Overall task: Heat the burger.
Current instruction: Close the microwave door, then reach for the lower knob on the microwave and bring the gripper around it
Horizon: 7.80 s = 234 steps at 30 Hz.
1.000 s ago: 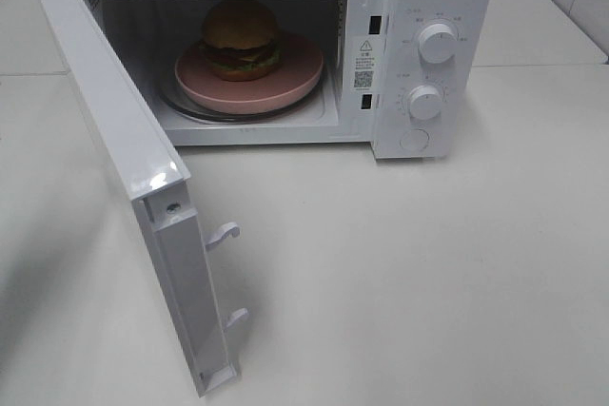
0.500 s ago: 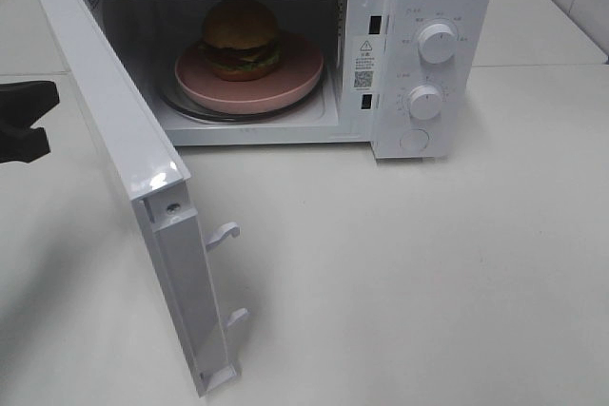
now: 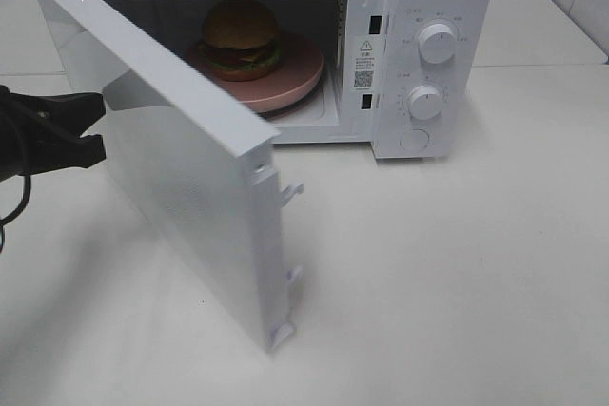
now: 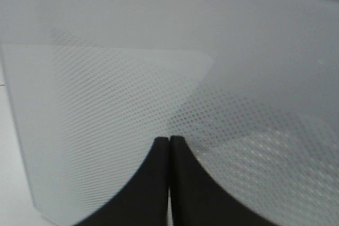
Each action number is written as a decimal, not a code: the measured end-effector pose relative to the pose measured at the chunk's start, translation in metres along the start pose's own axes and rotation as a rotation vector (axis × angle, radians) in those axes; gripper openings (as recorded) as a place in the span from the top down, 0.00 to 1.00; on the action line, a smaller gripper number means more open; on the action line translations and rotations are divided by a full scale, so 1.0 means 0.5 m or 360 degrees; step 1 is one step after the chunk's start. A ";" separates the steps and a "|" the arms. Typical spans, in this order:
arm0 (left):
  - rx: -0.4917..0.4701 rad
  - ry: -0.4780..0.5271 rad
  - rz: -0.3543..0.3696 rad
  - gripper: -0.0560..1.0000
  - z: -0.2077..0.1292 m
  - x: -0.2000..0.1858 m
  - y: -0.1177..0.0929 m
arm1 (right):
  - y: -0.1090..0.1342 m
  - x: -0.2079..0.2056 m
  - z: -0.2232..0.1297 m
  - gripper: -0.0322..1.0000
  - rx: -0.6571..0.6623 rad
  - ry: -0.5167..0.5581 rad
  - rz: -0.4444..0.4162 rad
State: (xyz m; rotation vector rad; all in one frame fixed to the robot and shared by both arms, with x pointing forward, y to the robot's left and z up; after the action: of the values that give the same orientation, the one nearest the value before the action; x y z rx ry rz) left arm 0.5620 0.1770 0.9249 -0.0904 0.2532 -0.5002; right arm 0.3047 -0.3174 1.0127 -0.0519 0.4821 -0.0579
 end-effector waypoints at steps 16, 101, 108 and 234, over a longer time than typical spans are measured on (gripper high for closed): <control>-0.0038 -0.0034 -0.0093 0.95 0.054 0.075 -0.091 | 0.000 0.000 0.000 0.24 0.0000 0.0000 0.0000; 0.0308 0.1298 -0.0169 0.02 -0.029 0.160 -0.394 | 0.000 0.000 0.000 0.24 0.0000 0.0000 0.0000; 0.0416 0.1694 -0.0017 0.02 -0.056 0.080 -0.347 | 0.000 0.000 0.000 0.24 0.0000 0.0000 0.0000; -0.0161 0.0308 0.0885 0.02 0.049 -0.605 -0.046 | 0.000 0.000 0.000 0.24 0.0000 0.0000 0.0000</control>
State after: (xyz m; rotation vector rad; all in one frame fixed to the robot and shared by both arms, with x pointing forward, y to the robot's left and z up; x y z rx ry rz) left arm 0.3015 0.3043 1.0180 -0.0663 0.4753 0.0586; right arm 0.3047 -0.3174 1.0127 -0.0519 0.4821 -0.0579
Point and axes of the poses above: a point on each arm's last joint axis where the gripper is mounted, x pointing out along that axis toward the gripper, y along the wrist's bending axis when the last joint is at zero, z = x × y, the point moved 8 cm from there along x, pointing out along that axis toward the gripper, and after that the axes turned 1 degree about -x, right-handed, at the moved point
